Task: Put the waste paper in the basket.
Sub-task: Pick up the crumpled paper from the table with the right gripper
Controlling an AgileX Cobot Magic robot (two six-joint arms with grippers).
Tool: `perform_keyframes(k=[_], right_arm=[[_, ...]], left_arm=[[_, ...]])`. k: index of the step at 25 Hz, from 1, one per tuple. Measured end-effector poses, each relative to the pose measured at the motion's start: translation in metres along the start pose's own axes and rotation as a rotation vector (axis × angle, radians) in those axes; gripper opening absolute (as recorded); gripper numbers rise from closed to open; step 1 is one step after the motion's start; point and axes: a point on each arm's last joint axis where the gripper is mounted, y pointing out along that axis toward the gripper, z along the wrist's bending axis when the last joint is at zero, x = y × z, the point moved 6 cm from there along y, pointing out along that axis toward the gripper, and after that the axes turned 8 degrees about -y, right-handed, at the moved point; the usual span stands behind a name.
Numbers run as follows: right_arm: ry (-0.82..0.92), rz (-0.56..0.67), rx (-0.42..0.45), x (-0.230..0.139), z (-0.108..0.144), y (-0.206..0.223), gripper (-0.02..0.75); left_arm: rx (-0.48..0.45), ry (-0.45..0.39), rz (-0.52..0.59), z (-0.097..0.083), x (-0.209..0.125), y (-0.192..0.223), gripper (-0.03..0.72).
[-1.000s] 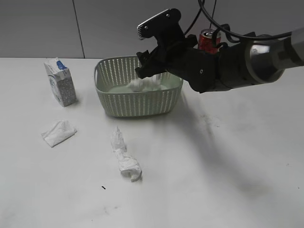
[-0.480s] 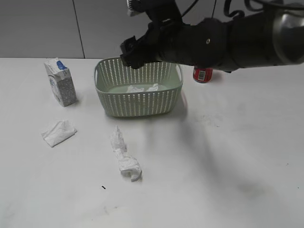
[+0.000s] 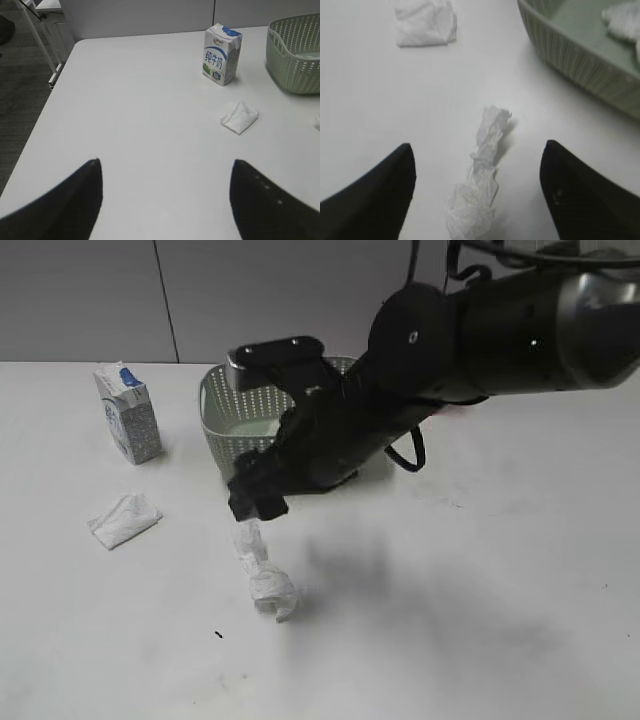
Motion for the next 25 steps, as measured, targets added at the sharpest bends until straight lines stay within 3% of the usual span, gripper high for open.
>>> perform_keyframes(k=[7,18,22,25], right_arm=[[0.044,0.229,0.054,-0.046,0.005,0.042,0.581],[-0.070,0.453,0.083,-0.059,0.014,0.080,0.560],[-0.121,0.515,0.066,-0.060,0.016,0.080,0.453],[-0.115,0.561,0.047,-0.060,0.014,0.077,0.246]], left_arm=[[0.001,0.000,0.000,0.000,0.000,0.000,0.580],[0.001,0.000,0.000,0.000,0.000,0.000,0.580],[0.001,0.000,0.000,0.000,0.000,0.000,0.580],[0.001,0.000,0.000,0.000,0.000,0.000,0.580]])
